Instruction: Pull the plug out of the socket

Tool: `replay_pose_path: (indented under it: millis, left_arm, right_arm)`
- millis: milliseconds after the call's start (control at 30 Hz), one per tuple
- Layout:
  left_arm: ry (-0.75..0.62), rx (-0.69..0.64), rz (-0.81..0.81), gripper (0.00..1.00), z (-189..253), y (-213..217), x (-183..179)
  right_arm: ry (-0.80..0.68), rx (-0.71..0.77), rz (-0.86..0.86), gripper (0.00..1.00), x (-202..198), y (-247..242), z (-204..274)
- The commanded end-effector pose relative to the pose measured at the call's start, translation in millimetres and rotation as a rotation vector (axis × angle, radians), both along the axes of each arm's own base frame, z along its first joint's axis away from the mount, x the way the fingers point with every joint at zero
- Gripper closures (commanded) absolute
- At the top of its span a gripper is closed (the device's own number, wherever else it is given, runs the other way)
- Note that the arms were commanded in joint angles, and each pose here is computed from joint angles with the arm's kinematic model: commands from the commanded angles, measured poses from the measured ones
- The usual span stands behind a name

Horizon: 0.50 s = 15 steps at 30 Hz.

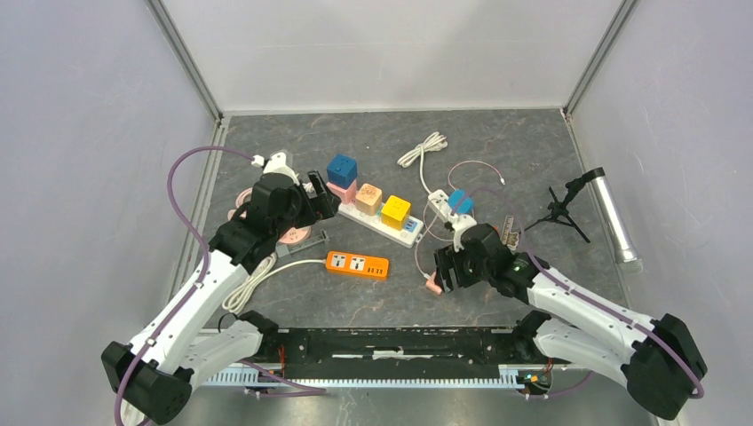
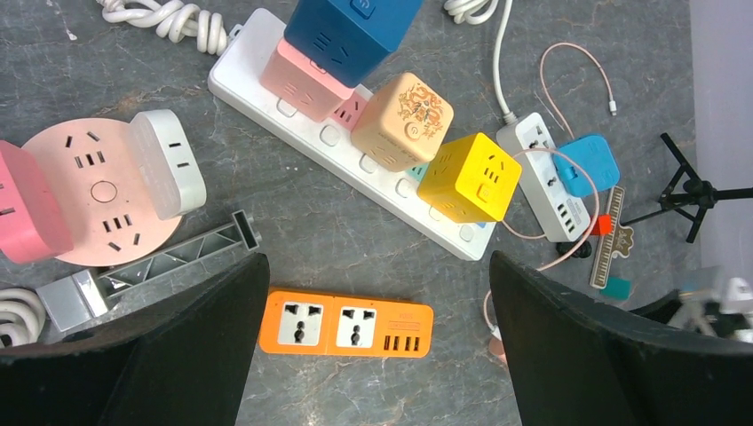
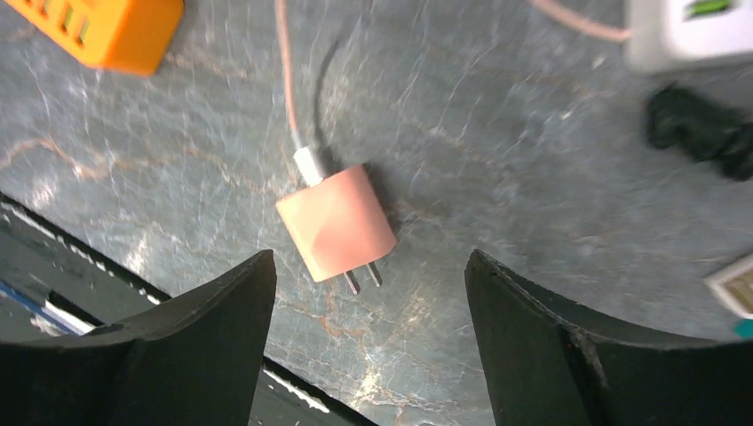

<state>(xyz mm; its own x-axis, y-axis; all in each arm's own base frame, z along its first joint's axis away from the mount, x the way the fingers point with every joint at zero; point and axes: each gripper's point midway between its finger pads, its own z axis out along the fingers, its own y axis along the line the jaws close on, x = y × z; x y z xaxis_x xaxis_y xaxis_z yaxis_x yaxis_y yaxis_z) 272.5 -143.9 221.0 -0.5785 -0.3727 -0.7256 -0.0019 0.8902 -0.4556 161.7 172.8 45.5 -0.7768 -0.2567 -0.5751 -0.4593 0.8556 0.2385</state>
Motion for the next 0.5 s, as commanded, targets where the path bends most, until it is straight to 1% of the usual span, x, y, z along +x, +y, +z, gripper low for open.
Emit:
replay_pose_path:
  millis: [0, 167, 333, 400, 467]
  left_arm:
    - [-0.064, 0.03, -0.019, 0.0, 16.0, 0.6, 9.2]
    - [-0.082, 0.021, -0.04, 0.0, 21.6, -3.9, 11.7]
    - [-0.092, 0.011, -0.076, 0.0, 24.9, -10.0, 11.3]
    - [-0.092, 0.004, -0.092, 0.0, 25.3, -13.2, 10.8]
    - [-0.092, -0.002, -0.115, 0.0, 25.8, -16.8, 9.5]
  right_arm:
    - [-0.177, -0.015, -0.101, 0.17, 36.4, -7.8, 52.6]
    - [-0.349, -0.017, -0.192, 0.2, 63.9, -18.5, 113.2]
    - [-0.554, -0.059, -0.282, 0.19, 93.2, -35.9, 176.7]
    - [-0.602, -0.087, -0.303, 0.18, 105.3, -37.7, 194.5]
    - [-0.609, -0.125, -0.31, 0.15, 116.1, -36.2, 202.8]
